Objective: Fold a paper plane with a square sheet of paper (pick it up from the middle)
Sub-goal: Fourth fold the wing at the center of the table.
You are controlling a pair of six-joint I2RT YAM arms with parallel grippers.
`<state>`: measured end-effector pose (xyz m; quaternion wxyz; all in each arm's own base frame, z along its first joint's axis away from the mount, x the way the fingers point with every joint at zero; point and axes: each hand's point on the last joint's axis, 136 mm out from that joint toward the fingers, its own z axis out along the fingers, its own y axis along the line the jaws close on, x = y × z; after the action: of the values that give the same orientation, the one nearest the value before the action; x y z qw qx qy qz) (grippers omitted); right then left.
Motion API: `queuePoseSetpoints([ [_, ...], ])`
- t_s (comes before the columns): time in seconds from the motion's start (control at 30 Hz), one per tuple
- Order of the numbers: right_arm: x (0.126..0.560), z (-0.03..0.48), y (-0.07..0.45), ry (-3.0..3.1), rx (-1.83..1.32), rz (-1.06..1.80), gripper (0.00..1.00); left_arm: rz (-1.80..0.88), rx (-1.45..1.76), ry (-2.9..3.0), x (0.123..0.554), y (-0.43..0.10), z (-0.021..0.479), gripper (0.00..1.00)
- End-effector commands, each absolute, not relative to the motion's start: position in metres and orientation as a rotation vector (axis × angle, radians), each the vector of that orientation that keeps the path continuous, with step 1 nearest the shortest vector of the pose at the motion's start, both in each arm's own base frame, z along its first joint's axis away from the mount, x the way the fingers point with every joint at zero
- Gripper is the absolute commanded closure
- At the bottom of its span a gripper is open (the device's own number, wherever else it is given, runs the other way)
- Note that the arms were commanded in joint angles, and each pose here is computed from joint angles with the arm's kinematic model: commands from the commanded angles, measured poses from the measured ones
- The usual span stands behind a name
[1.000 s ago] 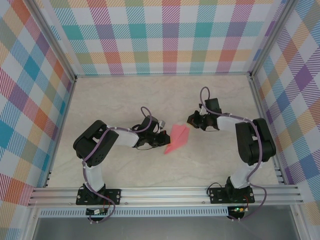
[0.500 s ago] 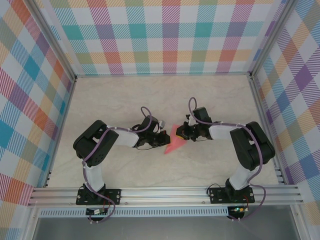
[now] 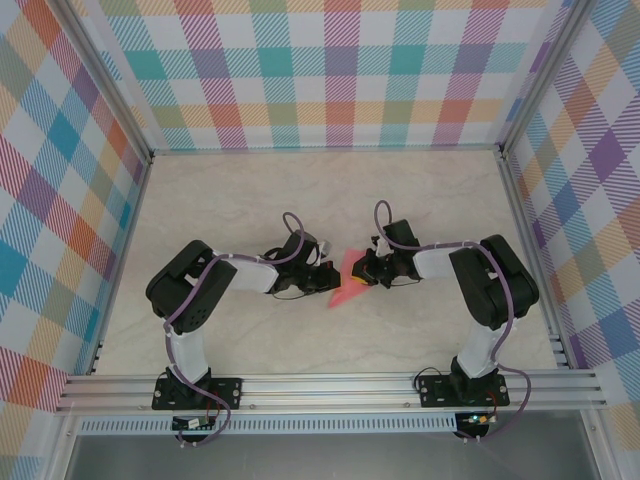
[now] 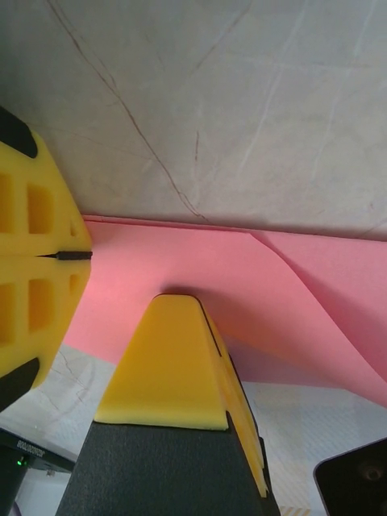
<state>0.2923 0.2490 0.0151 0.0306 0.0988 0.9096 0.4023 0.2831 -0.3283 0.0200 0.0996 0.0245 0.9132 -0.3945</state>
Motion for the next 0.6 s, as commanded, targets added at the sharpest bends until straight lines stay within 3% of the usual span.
queuePoseSetpoints([
  [0.0, 0.273, -0.023, 0.226, 2.954, 0.393, 1.017, 0.96, -0.971, 0.062, 2.875, 0.259, -0.296, -0.001, 1.00],
  [0.3, 0.270, -0.034, 0.222, 2.980, 0.426, 0.977, 0.96, -1.044, 0.087, 2.809, 0.257, -0.314, 0.046, 0.89],
  [0.57, 0.268, -0.036, 0.220, 2.990, 0.433, 0.960, 0.96, -0.962, 0.044, 2.769, 0.260, -0.315, 0.056, 0.88],
])
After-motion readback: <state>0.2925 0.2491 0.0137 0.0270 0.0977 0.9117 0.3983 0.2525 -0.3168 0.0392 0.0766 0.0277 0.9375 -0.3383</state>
